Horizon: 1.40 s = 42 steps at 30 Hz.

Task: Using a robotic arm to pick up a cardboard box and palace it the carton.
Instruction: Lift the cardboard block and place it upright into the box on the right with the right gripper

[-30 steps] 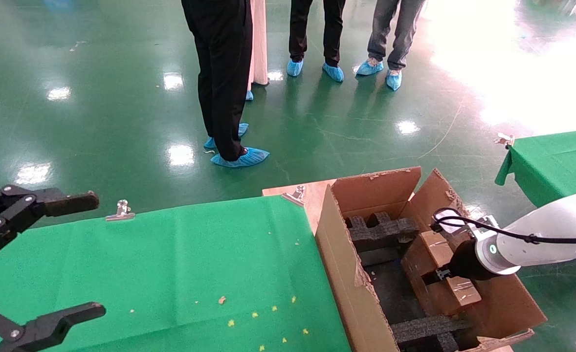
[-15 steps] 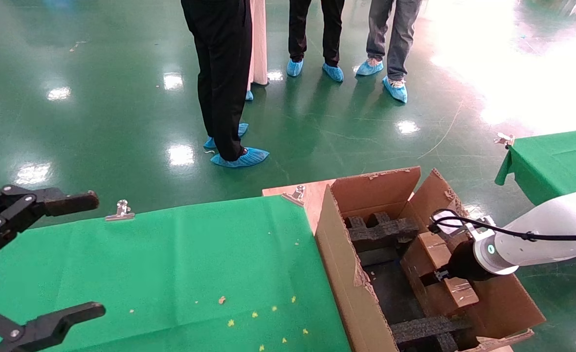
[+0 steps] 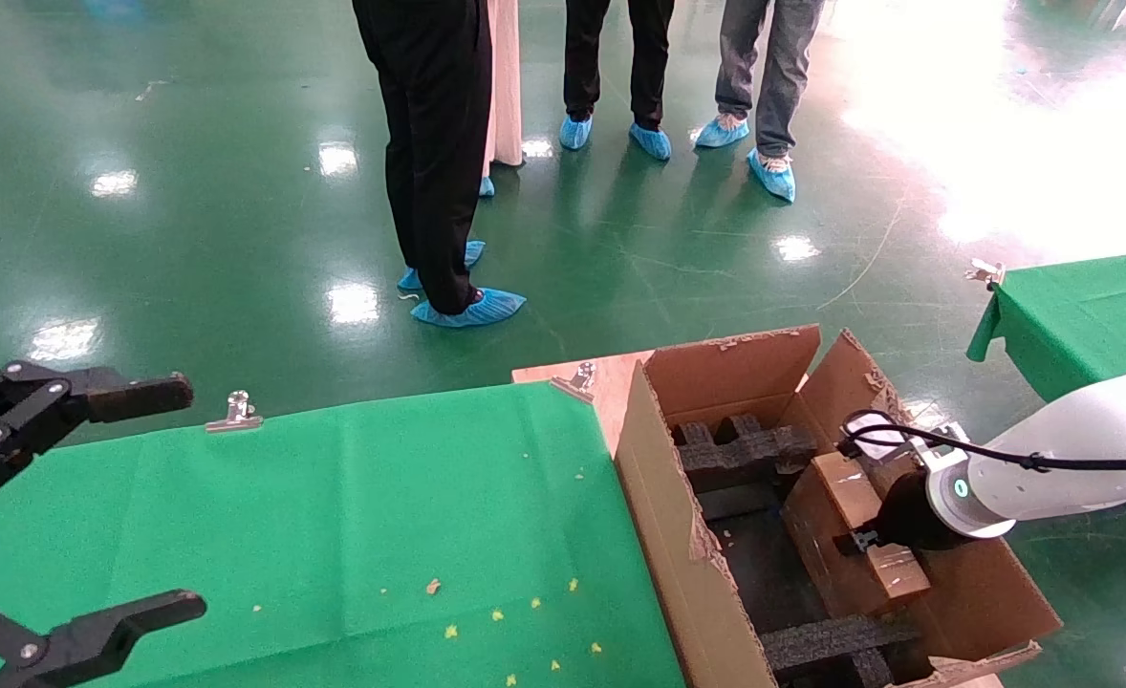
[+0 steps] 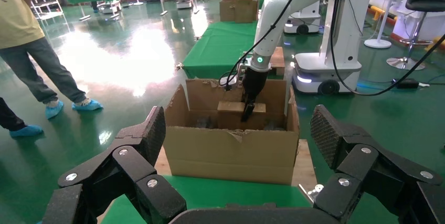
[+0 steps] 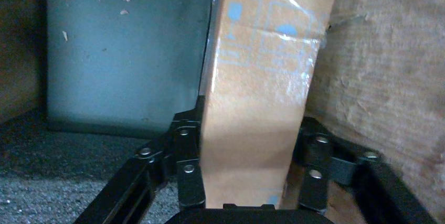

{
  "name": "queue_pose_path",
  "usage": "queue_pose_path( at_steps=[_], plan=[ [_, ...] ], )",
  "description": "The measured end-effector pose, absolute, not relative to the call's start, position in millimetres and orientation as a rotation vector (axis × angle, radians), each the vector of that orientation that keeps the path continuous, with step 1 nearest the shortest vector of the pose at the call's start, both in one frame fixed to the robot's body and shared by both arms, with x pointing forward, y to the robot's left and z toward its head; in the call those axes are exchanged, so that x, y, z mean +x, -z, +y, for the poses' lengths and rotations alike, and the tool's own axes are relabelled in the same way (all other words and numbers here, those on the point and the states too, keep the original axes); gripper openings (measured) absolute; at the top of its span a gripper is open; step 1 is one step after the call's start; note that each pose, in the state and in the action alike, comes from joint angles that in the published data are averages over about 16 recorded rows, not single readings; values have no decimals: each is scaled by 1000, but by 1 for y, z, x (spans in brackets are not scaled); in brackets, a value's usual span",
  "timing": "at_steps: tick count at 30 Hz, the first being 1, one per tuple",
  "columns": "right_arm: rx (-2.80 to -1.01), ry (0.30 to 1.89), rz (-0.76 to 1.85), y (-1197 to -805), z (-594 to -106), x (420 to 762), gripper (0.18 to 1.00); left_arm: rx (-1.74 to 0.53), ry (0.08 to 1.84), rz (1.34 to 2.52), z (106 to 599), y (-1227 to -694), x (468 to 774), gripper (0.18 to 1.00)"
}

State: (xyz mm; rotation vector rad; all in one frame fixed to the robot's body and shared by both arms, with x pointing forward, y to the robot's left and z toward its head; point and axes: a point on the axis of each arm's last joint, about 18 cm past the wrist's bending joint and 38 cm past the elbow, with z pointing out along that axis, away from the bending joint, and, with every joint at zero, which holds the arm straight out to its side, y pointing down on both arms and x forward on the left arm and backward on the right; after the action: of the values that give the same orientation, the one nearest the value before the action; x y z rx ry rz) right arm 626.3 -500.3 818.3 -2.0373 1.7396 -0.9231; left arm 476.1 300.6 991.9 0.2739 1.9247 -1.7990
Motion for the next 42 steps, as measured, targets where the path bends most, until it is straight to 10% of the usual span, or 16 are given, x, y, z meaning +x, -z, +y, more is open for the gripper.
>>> queue_pose_path(
  at_steps=[24,42],
  plan=[
    [-1999,1057,1600,-871,-494,635,929,274,1799,1925,301,-992,476,1000],
    [-1905,1224,1056,-987,-419,629,1001,274,1799,1925,301,-992,476,1000]
  ],
)
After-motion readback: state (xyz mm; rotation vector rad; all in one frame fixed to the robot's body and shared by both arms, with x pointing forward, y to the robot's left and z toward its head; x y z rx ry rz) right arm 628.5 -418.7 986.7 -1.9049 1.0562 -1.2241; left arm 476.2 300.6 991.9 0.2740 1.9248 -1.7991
